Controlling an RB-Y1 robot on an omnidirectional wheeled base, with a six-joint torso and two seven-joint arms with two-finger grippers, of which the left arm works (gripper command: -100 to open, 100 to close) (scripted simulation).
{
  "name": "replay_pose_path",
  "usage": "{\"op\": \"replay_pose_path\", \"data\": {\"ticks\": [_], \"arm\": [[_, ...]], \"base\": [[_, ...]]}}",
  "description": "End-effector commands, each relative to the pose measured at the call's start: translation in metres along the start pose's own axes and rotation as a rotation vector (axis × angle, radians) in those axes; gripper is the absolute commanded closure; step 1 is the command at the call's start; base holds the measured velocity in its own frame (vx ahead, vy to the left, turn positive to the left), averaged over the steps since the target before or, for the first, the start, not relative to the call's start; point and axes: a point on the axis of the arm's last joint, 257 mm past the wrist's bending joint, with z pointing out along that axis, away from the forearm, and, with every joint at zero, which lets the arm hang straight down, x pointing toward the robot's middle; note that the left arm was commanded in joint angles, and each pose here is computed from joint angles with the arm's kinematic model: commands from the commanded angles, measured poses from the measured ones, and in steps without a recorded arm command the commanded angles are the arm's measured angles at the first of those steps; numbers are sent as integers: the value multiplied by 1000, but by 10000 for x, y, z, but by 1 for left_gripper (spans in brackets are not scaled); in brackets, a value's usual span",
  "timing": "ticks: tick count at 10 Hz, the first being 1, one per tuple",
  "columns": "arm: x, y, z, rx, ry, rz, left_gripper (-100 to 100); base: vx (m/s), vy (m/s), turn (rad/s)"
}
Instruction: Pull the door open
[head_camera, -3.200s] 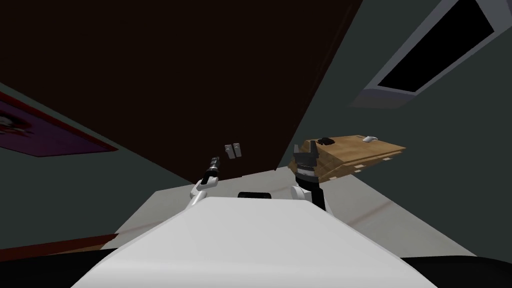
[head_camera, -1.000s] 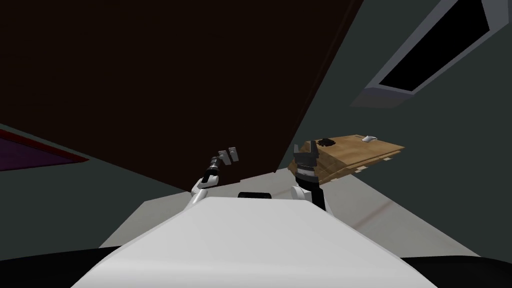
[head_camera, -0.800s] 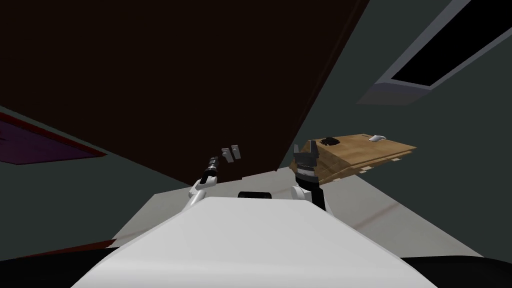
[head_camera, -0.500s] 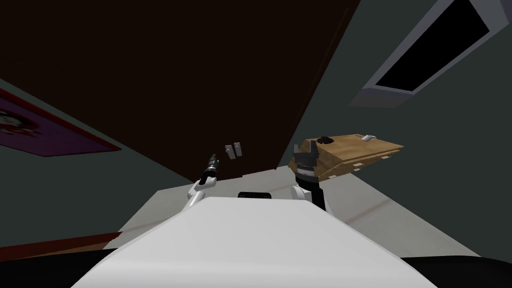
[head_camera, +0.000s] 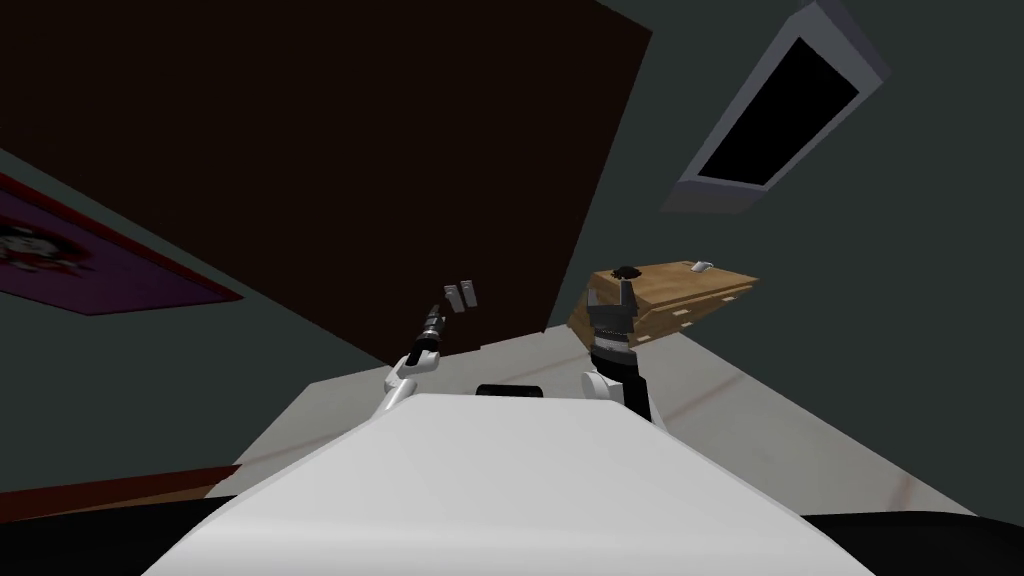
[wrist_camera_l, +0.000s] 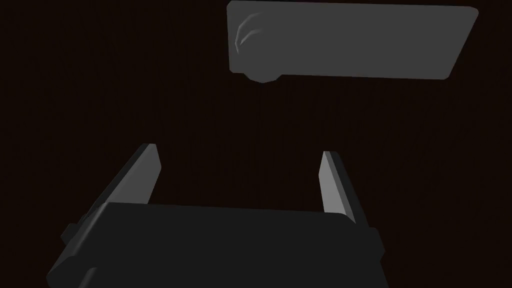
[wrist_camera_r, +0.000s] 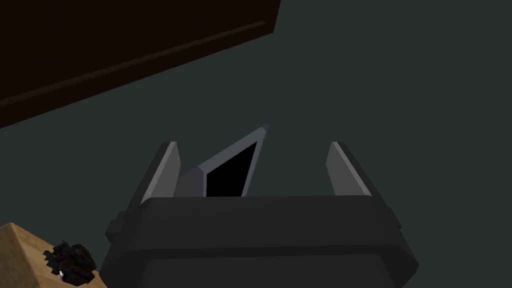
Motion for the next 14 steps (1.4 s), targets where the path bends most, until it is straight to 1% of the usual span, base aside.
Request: {"op": "replay_pose_path", "data": {"ticks": [1, 3, 4, 5, 7, 9, 10, 11, 12, 13, 14], "arm": [[-264, 105, -82, -23, -40, 16, -100], [-534, 201, -169, -45, -82, 33, -100], [-565, 209, -174, -46, -88, 35, -100], [-557, 204, -165, -45, -87, 34, -100], [-466, 167, -117, -34, -76, 28, -100], [-288, 94, -38, -15, -52, 17, -100], [-148, 34, 18, -1, -33, 9, -100], [-47, -10, 56, 10, -19, 3, -100], [-107, 54, 20, 2, -28, 7, -100], [-107, 54, 20, 2, -28, 7, 100], [-107, 54, 20, 2, -28, 7, 100]], "base": [[-28, 48, 199], [46, 129, 163], [131, 128, 41], [160, 97, -24], [177, 23, -66], [215, -17, -121], [221, -80, -164], [239, -128, -159], [108, -60, -22], [-12, 9, 28], [-42, 19, -17]]}}
